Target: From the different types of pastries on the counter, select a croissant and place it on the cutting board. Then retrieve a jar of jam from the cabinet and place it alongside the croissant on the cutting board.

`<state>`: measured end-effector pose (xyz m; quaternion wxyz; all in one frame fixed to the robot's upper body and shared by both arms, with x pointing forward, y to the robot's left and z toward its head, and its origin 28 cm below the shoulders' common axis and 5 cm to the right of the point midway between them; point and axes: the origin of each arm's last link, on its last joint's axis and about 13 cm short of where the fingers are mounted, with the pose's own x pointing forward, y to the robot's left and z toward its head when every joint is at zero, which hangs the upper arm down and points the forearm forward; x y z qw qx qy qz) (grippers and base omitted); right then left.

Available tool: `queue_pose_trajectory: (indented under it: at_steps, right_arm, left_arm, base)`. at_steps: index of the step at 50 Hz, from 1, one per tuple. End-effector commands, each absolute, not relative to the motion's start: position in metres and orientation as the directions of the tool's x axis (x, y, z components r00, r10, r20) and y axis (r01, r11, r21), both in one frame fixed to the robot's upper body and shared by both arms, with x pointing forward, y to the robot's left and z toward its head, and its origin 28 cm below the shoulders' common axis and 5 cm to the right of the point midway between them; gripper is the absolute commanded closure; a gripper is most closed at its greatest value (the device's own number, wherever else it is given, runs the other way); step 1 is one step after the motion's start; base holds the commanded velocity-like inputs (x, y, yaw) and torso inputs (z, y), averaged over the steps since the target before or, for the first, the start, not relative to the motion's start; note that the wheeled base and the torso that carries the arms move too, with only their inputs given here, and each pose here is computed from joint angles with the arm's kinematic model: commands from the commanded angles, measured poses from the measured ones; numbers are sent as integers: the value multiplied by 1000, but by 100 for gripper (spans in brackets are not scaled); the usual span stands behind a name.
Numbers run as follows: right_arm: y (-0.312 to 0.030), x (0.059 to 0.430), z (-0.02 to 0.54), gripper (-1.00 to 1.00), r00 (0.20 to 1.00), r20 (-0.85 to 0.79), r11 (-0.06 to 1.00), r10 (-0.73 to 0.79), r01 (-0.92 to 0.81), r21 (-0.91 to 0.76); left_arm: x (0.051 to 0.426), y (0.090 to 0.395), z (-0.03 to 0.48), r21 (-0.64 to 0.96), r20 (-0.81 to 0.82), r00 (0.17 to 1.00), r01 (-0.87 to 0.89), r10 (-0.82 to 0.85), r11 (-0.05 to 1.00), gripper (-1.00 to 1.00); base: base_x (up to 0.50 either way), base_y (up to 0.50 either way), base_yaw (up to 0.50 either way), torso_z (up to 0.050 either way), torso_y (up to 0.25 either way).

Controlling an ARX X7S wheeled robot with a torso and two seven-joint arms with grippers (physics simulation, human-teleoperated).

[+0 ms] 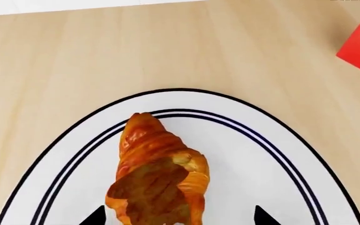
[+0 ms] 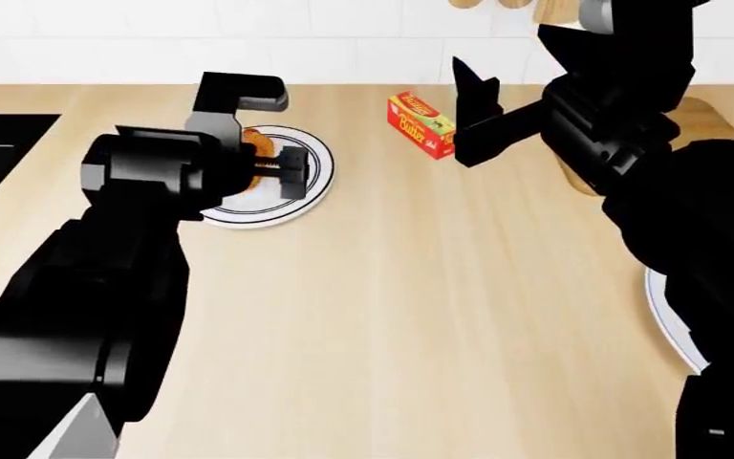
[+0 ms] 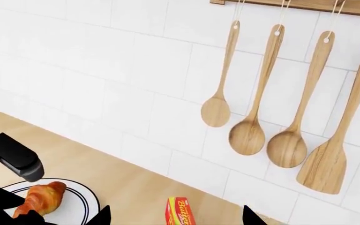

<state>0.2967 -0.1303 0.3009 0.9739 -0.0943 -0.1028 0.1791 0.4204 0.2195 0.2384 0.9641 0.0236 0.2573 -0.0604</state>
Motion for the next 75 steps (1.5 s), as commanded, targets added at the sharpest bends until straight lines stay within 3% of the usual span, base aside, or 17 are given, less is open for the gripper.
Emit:
queue_pose_trajectory:
  at_steps: [1,18,31,49,75]
  right_arm:
    - [-130,297,300,-100,915,164,918,368,-329,-221]
    - [-129,295,303,-100,915,164,918,368,-329,-223]
    - [-132,294,310,-100,915,173,917,365,-322,-235]
    - [-138,286,328,-100,914,206,920,349,-292,-261]
    - [-141,285,335,-100,914,216,920,343,-281,-273]
  left_arm:
    - [419,223,230,21,-527,845,117,-89,993,100]
    - [420,227,236,28,-499,863,103,-76,994,100]
    - [428,223,271,82,-329,938,141,-107,987,100]
    - [420,230,302,135,-249,943,258,-219,957,100]
    - [416,225,308,151,-237,940,287,-247,946,100]
  base:
    - [0,0,0,0,0]
    - [0,0,0,0,0]
    - [0,0,0,0,0]
    - [0,-8,0,0,0]
    - [0,-486,0,0,0]
